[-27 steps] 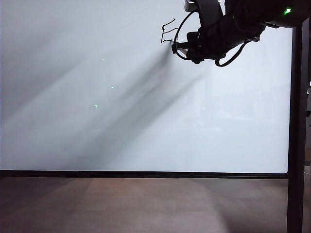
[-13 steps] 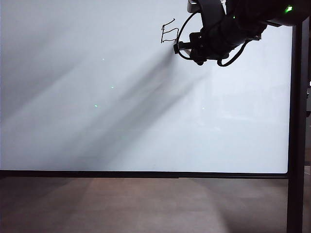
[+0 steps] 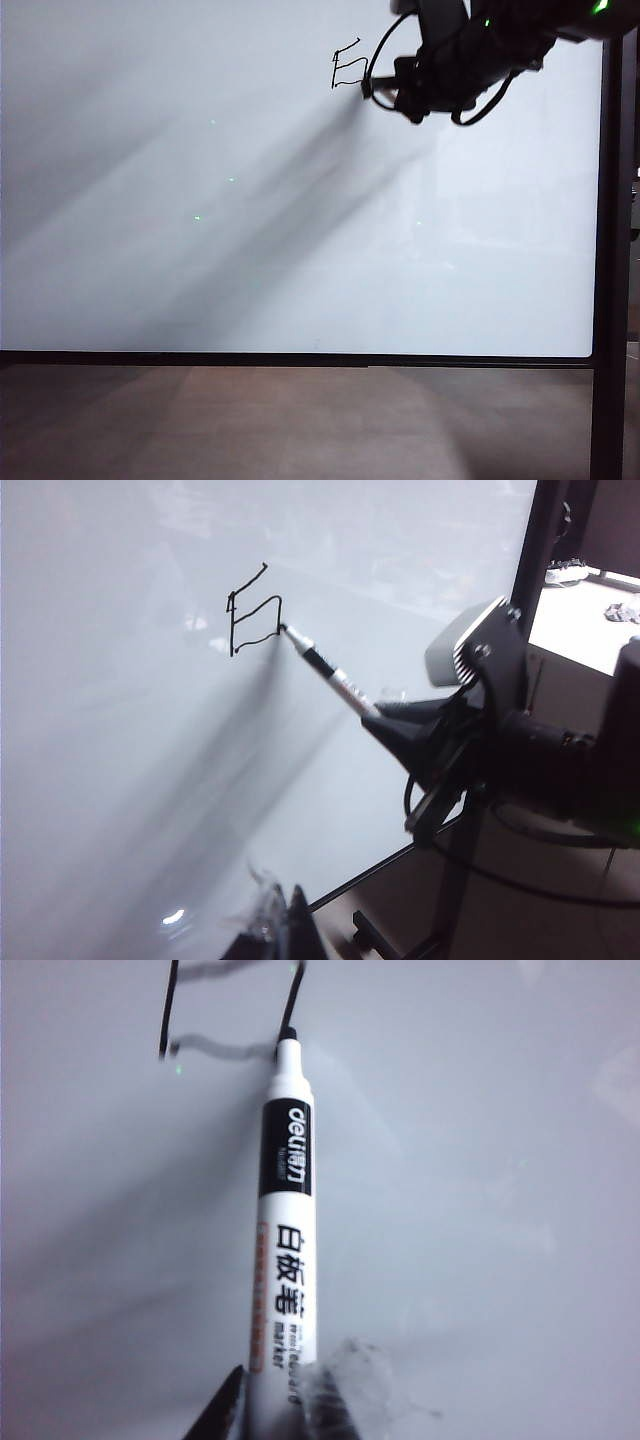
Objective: Reach to the right to find the marker pen, pick it up, and write the number 6 on the whiteboard.
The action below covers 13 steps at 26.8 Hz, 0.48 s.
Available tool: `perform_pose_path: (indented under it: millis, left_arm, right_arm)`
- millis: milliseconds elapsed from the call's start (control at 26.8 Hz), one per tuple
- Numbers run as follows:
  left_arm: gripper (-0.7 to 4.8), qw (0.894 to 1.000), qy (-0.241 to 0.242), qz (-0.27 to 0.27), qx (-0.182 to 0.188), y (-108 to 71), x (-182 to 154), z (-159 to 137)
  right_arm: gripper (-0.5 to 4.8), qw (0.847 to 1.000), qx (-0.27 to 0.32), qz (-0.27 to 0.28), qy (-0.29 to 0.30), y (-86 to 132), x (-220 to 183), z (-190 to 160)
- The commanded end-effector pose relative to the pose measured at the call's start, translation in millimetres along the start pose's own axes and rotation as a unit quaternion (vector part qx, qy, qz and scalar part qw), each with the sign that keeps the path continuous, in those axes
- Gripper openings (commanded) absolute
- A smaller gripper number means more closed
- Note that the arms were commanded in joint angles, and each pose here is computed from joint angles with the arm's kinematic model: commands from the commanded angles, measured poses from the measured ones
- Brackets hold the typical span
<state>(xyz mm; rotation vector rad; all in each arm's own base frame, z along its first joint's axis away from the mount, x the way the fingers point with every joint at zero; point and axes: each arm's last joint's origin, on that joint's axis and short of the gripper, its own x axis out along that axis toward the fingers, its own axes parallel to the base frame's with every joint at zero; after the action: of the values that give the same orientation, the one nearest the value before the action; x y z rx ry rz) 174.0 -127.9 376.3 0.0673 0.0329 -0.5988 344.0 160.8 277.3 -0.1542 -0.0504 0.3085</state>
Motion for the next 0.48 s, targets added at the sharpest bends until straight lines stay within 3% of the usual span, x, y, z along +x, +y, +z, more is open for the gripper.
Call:
perform_pose_path:
  millis: [37,485]
  left_arm:
    - [-0.05,1.0,-0.01,0.001,-0.002,0.2,-1,4]
    - [-0.05,1.0,-0.024,0.004,-0.003,0.5,-2,6]
  right_arm:
    - [0.31,0.999,0.008,0.001,-0.032,-4,-7,19]
    - [0.31,0.995,0.016,-0.005,-0.102,-23,-60,89]
